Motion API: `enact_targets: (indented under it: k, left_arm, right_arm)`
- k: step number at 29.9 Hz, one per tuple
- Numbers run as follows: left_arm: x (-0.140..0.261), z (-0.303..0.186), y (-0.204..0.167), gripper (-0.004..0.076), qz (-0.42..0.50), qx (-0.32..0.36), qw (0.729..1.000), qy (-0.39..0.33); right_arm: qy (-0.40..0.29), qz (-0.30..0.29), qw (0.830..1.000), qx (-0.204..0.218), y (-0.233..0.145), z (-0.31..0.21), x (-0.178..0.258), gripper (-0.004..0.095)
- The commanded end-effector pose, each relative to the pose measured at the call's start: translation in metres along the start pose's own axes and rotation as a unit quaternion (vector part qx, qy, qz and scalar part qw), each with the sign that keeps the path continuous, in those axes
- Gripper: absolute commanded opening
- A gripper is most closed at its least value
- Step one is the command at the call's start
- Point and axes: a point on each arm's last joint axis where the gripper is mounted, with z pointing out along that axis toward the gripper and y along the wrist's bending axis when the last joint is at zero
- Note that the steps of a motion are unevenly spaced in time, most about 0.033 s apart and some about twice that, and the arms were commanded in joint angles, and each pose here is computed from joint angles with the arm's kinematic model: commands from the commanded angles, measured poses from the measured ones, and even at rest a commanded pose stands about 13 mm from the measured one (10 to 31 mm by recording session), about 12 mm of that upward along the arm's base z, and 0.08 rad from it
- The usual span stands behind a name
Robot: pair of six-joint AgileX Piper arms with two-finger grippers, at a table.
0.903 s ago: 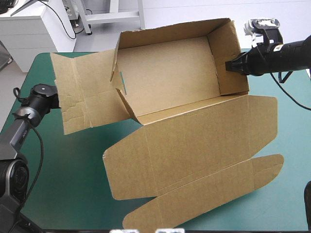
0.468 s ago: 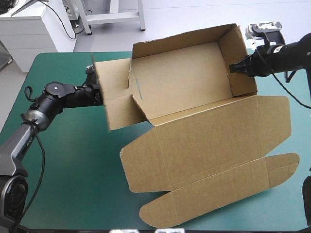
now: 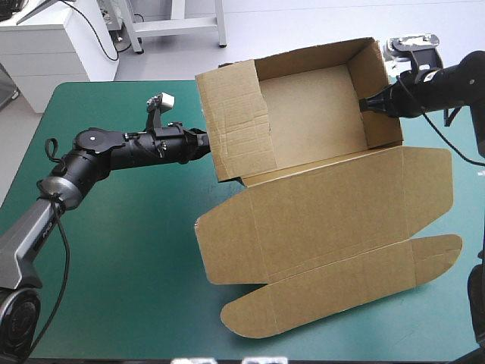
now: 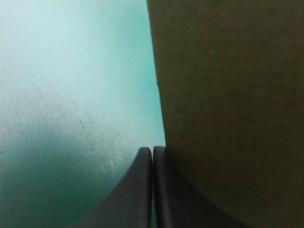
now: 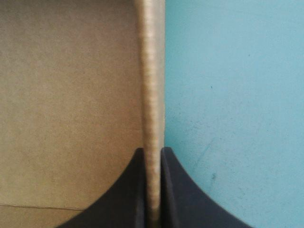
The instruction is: Fold the box
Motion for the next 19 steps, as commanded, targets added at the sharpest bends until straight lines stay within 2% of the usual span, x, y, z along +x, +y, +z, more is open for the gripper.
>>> enact_targets:
  k: [1, 6, 11, 16, 19]
  left_arm:
    - [-0.012, -0.015, -0.034, -0.0008, -0.003, 0.059, 0.997, -0.043]
    - [-0.013, -0.020, -0.041, -0.0006, 0.000, 0.069, 0.996, -0.047]
    - [-0.014, -0.026, -0.048, 0.0027, 0.007, 0.072, 0.996, -0.056]
    - [-0.014, -0.027, -0.043, 0.0027, 0.027, 0.036, 0.997, -0.062]
    - [-0.014, -0.027, -0.043, 0.0027, 0.027, 0.037, 0.997, -0.061]
  right_arm:
    - [-0.060, -0.002, 0.998, 0.003, 0.005, -0.023, -0.011, -0.0019]
    - [-0.055, -0.007, 0.998, 0.015, 0.003, -0.022, -0.010, -0.0019]
    - [-0.051, -0.013, 0.998, 0.029, 0.000, -0.022, -0.009, -0.0019]
    - [-0.046, -0.016, 0.998, 0.038, -0.001, -0.022, -0.008, -0.0019]
    - [-0.046, -0.016, 0.998, 0.040, -0.002, -0.022, -0.008, -0.0019]
